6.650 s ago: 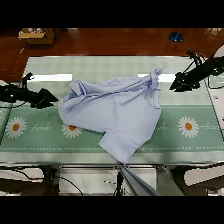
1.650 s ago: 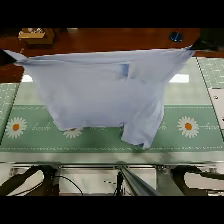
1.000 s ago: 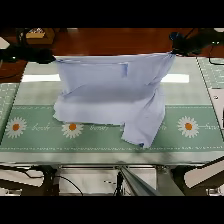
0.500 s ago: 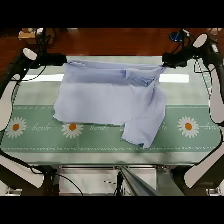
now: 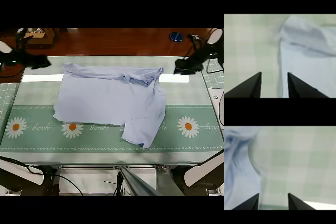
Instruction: Fold the shirts.
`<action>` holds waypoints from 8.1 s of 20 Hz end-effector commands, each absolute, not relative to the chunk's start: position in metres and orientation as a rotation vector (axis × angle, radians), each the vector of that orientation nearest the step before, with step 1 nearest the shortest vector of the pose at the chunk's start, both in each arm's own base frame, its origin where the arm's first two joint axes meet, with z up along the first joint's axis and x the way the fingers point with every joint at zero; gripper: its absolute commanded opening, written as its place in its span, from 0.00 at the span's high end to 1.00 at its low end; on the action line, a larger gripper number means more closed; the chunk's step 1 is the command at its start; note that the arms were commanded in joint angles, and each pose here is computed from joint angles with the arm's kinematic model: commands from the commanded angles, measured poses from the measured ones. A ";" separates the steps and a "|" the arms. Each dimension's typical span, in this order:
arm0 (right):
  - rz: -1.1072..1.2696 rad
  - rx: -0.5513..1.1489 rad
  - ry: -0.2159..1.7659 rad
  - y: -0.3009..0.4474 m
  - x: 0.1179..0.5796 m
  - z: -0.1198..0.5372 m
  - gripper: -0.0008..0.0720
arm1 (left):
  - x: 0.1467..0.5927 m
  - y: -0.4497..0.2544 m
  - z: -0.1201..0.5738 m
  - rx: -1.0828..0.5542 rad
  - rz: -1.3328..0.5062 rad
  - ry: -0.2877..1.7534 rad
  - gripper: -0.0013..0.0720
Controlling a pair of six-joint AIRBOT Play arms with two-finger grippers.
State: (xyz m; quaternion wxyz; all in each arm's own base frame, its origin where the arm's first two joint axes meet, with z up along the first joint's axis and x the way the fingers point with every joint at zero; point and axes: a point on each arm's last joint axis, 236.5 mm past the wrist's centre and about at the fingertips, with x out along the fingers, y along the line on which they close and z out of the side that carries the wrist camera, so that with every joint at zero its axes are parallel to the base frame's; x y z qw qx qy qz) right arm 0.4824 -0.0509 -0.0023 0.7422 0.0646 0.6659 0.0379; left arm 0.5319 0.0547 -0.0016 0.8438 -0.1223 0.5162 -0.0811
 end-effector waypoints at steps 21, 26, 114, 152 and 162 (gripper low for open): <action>0.178 0.441 1.535 -0.001 0.337 -0.033 0.32 | 0.328 0.003 -0.109 -0.685 -0.229 1.636 0.17; 0.162 0.406 1.418 -0.005 0.342 0.002 0.32 | 0.329 -0.021 -0.110 -0.642 -0.264 1.662 0.46; 0.118 0.190 0.947 0.017 0.580 0.043 0.95 | 0.585 0.014 0.028 -0.104 -0.103 0.670 0.96; 0.162 0.399 1.564 -0.024 0.382 -0.037 0.40 | 0.351 0.058 -0.044 -0.599 -0.274 1.663 0.26; 0.215 0.531 1.437 0.009 0.331 -0.049 0.31 | 0.257 0.061 -0.085 -0.741 -0.198 1.760 0.06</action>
